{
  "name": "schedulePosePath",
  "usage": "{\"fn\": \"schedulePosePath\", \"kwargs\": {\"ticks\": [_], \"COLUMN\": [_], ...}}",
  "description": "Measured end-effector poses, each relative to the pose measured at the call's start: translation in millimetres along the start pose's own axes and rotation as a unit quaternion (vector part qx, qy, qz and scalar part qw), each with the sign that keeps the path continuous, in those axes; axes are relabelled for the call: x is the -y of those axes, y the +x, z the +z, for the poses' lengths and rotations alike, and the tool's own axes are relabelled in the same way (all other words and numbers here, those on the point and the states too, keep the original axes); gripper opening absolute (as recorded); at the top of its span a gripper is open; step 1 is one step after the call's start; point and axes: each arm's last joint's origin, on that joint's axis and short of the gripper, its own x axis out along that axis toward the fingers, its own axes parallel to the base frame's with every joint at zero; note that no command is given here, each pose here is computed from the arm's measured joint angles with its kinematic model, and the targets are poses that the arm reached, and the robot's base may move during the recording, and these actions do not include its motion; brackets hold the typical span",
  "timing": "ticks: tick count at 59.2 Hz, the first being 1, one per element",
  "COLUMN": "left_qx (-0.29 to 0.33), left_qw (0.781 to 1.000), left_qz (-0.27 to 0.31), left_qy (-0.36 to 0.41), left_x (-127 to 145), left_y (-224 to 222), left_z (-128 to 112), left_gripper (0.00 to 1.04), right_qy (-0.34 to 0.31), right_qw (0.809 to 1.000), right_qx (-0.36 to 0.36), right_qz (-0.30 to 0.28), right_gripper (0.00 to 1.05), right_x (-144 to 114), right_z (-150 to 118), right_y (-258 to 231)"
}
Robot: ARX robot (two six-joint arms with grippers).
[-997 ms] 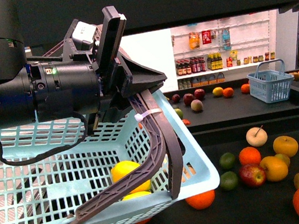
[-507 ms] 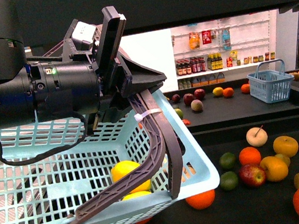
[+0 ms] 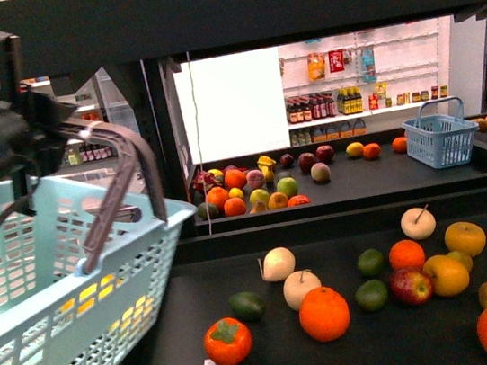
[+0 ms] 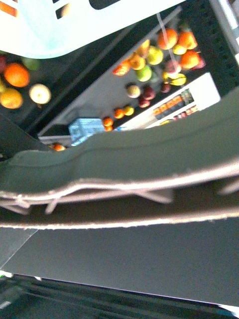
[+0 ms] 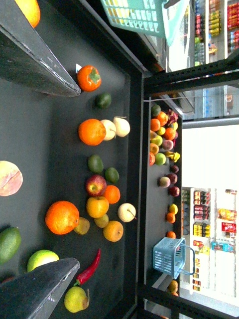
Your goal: Pick lemon from shelf
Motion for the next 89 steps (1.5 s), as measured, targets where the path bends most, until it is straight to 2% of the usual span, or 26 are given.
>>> {"fn": "schedulePosePath", "kwargs": {"ticks": [7,17,35,49,58,68,74,77,89], "left_qx": [0.056,0.094,0.116,0.122,0.124,0.136,0.143,0.147,0.15], "left_qw": [0.998,0.994,0.991,0.989,0.989,0.986,0.986,0.985,0.987], "left_qz": [-0.015,-0.033,-0.048,-0.074,-0.061,-0.058,-0.053,-0.046,-0.007], "left_qy": [-0.032,-0.036,-0.037,-0.036,-0.059,-0.076,-0.073,-0.074,-0.054], "left_x": [-14,-30,-70,-86,-108,-111,-114,-118,-125], "left_y": [-4,-14,-37,-50,-55,-58,-60,-62,-72], "left_z": [37,78,121,124,116,117,117,116,115], "left_gripper": [0.08,0.08,0.08,0.08,0.08,0.08,0.23,0.35,0.69], "right_qy": [0.0,0.0,0.0,0.0,0.0,0.0,0.0,0.0,0.0], "right_qw": [1.0,1.0,1.0,1.0,1.0,1.0,1.0,1.0,1.0], "right_qx": [0.0,0.0,0.0,0.0,0.0,0.0,0.0,0.0,0.0], "right_qz": [0.0,0.0,0.0,0.0,0.0,0.0,0.0,0.0,0.0], "right_gripper": [0.97,0.97,0.97,0.97,0.97,0.97,0.97,0.97,0.97], "right_x": [0,0,0,0,0,0,0,0,0], "right_z": [0,0,0,0,0,0,0,0,0], "right_y": [0,0,0,0,0,0,0,0,0]}}
